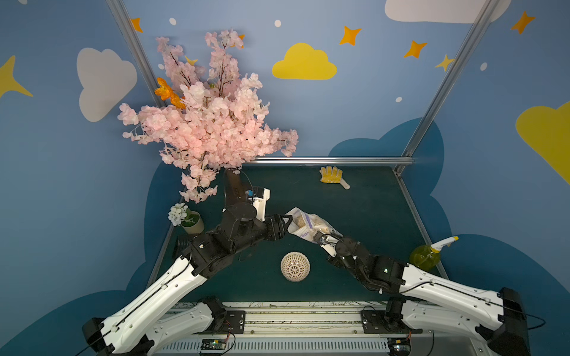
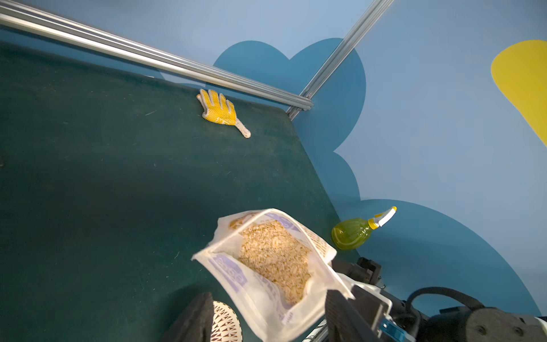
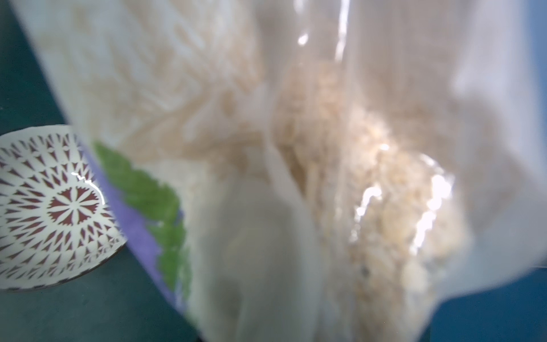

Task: Pour the oats into the breakfast bowl
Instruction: Pour the oats into the bowl.

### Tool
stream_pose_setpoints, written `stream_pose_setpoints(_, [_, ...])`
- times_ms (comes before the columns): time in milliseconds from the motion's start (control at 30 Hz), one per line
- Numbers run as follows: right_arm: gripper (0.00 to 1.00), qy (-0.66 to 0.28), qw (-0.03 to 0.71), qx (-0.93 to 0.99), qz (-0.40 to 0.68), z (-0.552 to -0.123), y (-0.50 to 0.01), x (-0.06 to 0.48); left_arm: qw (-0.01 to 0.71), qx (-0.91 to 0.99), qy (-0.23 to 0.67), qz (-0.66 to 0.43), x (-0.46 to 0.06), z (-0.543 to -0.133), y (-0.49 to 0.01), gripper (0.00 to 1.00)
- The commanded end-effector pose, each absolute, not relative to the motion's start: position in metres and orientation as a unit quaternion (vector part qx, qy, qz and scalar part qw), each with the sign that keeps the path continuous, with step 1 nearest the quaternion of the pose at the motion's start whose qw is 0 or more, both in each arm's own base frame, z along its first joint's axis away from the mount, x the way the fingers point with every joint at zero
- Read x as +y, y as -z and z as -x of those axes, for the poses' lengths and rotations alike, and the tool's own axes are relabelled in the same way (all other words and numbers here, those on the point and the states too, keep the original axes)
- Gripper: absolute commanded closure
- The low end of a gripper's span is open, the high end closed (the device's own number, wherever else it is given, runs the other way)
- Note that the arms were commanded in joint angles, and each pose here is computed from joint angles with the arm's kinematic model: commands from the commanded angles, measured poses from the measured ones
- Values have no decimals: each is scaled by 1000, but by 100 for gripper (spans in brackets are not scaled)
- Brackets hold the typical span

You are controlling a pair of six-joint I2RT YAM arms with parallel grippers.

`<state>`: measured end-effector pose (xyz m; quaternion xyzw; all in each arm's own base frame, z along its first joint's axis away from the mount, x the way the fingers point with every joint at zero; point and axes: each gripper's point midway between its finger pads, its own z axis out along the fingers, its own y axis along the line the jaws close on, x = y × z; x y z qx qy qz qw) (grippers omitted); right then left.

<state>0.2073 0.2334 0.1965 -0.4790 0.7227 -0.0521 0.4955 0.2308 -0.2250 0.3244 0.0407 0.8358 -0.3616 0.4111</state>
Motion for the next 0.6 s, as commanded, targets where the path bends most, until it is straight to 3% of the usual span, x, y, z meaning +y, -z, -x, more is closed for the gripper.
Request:
stream_pose_setpoints(0, [100,45,567,701,431,-211,-263,232,433,830,351,-36,-212,-228,-329,33])
stream_pose_setpoints(567, [100,172,496,667,529,-199,-252,189,377,850,369,-15,-214,-214,-280,28])
